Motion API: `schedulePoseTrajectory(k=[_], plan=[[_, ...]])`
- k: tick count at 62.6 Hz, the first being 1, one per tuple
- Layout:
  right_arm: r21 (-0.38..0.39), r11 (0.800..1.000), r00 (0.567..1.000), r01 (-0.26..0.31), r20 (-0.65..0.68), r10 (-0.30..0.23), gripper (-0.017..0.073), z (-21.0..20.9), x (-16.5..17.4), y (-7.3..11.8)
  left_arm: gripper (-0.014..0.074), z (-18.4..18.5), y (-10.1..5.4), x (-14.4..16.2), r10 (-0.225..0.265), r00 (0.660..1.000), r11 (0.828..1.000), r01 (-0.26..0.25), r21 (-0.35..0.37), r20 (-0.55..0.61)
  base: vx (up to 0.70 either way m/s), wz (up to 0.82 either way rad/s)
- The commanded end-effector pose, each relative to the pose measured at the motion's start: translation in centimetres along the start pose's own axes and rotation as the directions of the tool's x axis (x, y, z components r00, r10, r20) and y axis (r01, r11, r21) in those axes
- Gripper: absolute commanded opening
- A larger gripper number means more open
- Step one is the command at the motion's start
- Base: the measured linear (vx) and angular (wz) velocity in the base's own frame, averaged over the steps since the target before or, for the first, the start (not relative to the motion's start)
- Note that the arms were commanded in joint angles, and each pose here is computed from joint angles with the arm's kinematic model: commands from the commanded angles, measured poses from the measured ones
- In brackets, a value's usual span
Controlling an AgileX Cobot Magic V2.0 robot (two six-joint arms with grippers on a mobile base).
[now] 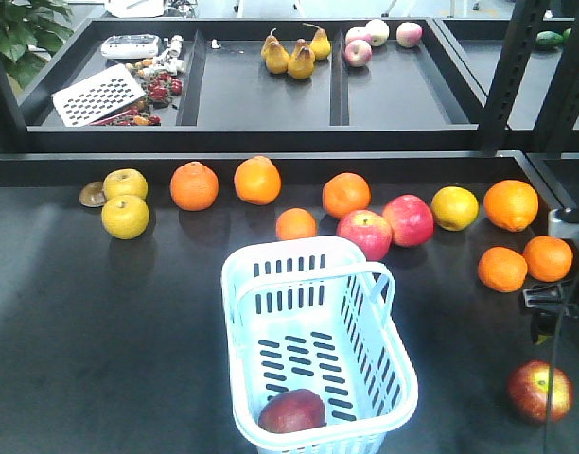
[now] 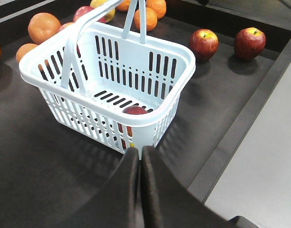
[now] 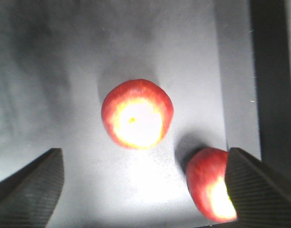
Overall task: Pick three apples into basket with both arms
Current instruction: 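Return the right gripper to the next red apple beside the table edge, then close the right gripper on the second red apple and lift it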
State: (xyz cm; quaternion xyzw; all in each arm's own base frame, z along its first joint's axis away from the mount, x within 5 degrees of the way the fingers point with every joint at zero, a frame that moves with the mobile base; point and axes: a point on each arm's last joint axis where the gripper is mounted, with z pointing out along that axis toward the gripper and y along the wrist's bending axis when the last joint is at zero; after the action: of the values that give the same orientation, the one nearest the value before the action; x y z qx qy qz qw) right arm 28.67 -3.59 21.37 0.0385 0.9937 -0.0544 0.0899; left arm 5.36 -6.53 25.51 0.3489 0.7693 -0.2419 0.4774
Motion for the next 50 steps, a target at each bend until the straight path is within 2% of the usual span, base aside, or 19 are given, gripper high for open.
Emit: schedulePoseTrajectory(k=[1,16,50], plan=[[0.003,1.000,1.000,0.015,0.013,-0.015,0.0603,0.3,-1.0,-0.2,-0.0008,-0.2,0.2,-1.1,-0.033,0.997,0.999,0.035,-0.021,0.068,0.00,0.00],[-0.007,0.999,0.997,0.031,-0.075,-0.032,0.0595,4.4,-1.5,0.2,-0.0008,-0.2,0.2,-1.1,-0.034,0.997,0.999,0.035,-0.018,0.066,0.00,0.00],[-0.029,0.999,0.981,0.036,-0.189,-0.041,0.0595,9.9,-1.4,0.9,-0.0008,-0.2,0.2,-1.1,-0.034,0.997,0.999,0.035,-0.018,0.065,0.00,0.00]])
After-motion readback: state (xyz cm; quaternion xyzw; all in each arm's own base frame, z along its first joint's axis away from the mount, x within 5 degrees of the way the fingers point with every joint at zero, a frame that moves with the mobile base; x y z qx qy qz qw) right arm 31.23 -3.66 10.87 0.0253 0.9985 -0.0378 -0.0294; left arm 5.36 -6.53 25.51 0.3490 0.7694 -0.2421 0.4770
